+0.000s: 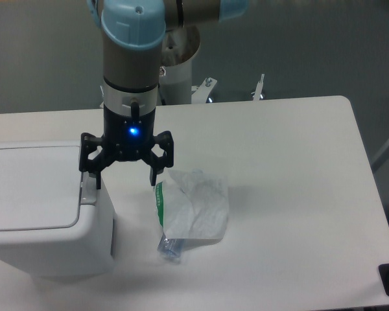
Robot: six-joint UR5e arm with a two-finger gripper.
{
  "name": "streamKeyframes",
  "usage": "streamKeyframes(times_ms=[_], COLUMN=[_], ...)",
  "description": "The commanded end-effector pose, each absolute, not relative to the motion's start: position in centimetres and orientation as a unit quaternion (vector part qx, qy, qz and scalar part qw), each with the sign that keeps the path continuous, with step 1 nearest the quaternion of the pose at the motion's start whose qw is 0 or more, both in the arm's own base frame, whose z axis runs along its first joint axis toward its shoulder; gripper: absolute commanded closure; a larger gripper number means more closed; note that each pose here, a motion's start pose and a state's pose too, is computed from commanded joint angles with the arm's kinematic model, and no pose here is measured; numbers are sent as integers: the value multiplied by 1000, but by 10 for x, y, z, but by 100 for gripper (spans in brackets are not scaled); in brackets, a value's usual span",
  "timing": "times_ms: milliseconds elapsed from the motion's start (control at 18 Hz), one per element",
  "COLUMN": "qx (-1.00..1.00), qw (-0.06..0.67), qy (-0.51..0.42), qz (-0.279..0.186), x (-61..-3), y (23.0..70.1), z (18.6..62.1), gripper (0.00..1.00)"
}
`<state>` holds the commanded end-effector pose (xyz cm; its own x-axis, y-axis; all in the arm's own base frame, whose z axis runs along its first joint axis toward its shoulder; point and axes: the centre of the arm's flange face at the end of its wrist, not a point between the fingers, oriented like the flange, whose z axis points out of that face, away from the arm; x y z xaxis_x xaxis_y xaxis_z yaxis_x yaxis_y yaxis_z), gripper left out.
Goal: Open the trash can
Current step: 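Press down on the trash can lid button with the gripper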
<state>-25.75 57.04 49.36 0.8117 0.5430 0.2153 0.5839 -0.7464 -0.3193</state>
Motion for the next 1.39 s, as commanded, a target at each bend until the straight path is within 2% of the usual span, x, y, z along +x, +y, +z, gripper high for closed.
streamKeyframes(times_ms=[1389], qx=[-935], qw=[181], qy=[-302], qz=[-53], x=[-257], y=[571], z=[486], gripper=[0])
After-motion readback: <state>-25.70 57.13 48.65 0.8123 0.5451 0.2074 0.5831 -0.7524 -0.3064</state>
